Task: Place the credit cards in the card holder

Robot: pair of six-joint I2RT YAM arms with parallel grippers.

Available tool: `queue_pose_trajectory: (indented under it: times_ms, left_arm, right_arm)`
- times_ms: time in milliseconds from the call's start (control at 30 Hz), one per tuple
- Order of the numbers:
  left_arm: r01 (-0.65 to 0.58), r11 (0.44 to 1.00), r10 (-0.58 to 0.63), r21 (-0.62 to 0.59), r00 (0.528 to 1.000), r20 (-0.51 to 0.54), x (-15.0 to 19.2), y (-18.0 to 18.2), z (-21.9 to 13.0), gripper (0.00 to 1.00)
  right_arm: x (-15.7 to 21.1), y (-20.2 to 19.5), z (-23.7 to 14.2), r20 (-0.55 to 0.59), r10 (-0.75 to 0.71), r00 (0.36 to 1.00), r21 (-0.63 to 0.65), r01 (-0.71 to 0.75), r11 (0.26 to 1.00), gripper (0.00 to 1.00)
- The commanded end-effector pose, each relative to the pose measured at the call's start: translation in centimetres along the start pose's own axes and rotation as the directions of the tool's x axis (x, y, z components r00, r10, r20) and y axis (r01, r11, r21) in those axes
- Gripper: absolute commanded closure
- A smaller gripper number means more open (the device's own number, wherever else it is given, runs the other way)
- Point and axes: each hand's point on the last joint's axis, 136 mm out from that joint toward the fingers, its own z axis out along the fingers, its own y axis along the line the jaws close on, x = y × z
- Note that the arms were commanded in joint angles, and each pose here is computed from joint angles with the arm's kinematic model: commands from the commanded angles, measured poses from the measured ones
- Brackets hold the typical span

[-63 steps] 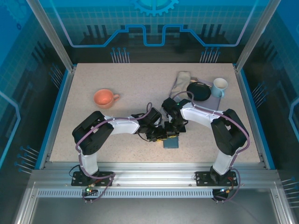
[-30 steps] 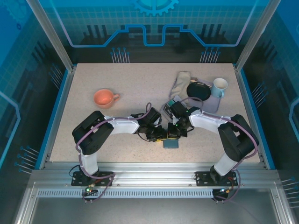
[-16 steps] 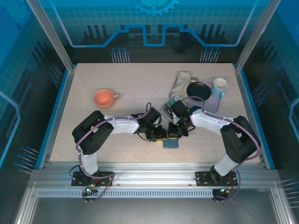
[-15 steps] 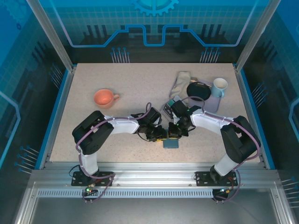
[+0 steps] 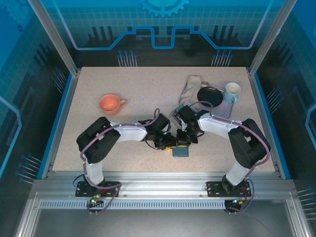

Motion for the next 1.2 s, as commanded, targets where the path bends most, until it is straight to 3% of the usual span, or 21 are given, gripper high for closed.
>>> queue_pose_trajectory:
  times_ms: [0, 267, 900, 1167]
  left_arm:
    - [0.029, 0.995, -0.030, -0.096, 0.999, -0.016, 0.4, 3.2, 1.5, 0.75]
    - [0.031, 0.995, -0.033, -0.097, 0.999, -0.016, 0.4, 3.3, 1.5, 0.75]
    - [0.029, 0.995, -0.031, -0.097, 0.999, -0.018, 0.3, 3.2, 1.6, 0.75]
    - [0.029, 0.995, -0.031, -0.096, 0.999, -0.017, 0.3, 3.1, 1.5, 0.76]
  right_arm:
    - [-0.9, -1.0, 0.8, 0.028, 0.010, 1.000, 0.076, -0.013, 0.997, 1.00]
    - [-0.2, 0.4, -2.7, 0.077, -0.029, 0.997, 0.039, 0.026, 0.999, 1.00]
    - [0.0, 0.3, 0.5, -0.018, -0.029, 0.999, 0.063, 0.030, 0.998, 1.00]
    - [-0.1, 0.2, -0.5, 0.015, -0.034, 0.999, 0.080, 0.033, 0.996, 1.00]
